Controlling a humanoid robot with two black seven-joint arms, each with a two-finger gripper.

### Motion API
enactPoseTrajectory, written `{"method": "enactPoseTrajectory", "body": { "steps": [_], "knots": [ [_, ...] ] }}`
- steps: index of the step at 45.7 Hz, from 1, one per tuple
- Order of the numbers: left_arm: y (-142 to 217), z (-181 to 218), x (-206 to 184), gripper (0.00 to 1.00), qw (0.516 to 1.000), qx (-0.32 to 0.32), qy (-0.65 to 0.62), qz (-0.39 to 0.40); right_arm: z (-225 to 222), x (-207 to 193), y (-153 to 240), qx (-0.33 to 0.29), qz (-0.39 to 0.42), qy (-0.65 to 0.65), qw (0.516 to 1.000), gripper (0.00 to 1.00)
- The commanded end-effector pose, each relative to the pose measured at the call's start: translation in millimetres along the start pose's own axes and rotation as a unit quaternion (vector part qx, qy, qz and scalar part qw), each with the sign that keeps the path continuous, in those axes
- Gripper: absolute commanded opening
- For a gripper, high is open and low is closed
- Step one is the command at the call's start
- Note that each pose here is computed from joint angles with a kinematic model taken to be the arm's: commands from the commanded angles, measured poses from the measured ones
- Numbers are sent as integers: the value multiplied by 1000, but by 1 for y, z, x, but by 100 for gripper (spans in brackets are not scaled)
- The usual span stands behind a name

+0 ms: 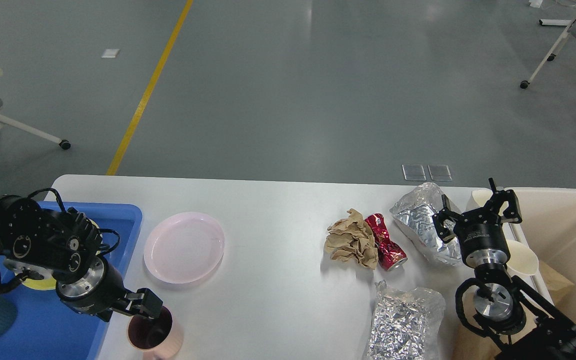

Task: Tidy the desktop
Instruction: 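Lower the left gripper and grasp the pink mug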

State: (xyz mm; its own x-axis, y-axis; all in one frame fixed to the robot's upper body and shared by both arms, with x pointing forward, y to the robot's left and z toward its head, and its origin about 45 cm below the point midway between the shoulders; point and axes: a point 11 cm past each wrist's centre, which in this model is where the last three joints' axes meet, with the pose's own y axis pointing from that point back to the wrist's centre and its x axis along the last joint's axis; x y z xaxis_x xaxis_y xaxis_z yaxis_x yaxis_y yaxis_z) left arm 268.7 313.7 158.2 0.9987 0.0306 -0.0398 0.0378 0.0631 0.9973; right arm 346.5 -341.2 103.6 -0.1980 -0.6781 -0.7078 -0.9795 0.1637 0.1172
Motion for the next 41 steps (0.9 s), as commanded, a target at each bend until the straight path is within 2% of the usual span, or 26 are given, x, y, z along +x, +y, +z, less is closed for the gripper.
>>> {"method": "enactPoseTrajectory", "body": {
  "steps": [1, 13, 26, 28, 34, 41],
  "knots": [
    [-15, 5, -3, 93, 1000, 9, -15, -13, 0, 0, 0, 0, 0, 0, 1000, 100],
    [-19, -5, 1, 93, 999, 37, -12, -2, 0, 0, 0, 0, 0, 0, 1000, 100],
    [-31, -7, -2, 85, 999, 36, -11, 16, 0, 0, 0, 0, 0, 0, 1000, 100],
    [-33, -7, -2, 80, 999, 36, -13, 20, 0, 0, 0, 0, 0, 0, 1000, 100],
    [-35, -7, -4, 50, 999, 35, -14, 19, 0, 0, 0, 0, 0, 0, 1000, 100],
    [-36, -6, -5, 41, 999, 33, -12, 19, 0, 1, 0, 0, 1, 0, 1000, 100]
  ]
}}
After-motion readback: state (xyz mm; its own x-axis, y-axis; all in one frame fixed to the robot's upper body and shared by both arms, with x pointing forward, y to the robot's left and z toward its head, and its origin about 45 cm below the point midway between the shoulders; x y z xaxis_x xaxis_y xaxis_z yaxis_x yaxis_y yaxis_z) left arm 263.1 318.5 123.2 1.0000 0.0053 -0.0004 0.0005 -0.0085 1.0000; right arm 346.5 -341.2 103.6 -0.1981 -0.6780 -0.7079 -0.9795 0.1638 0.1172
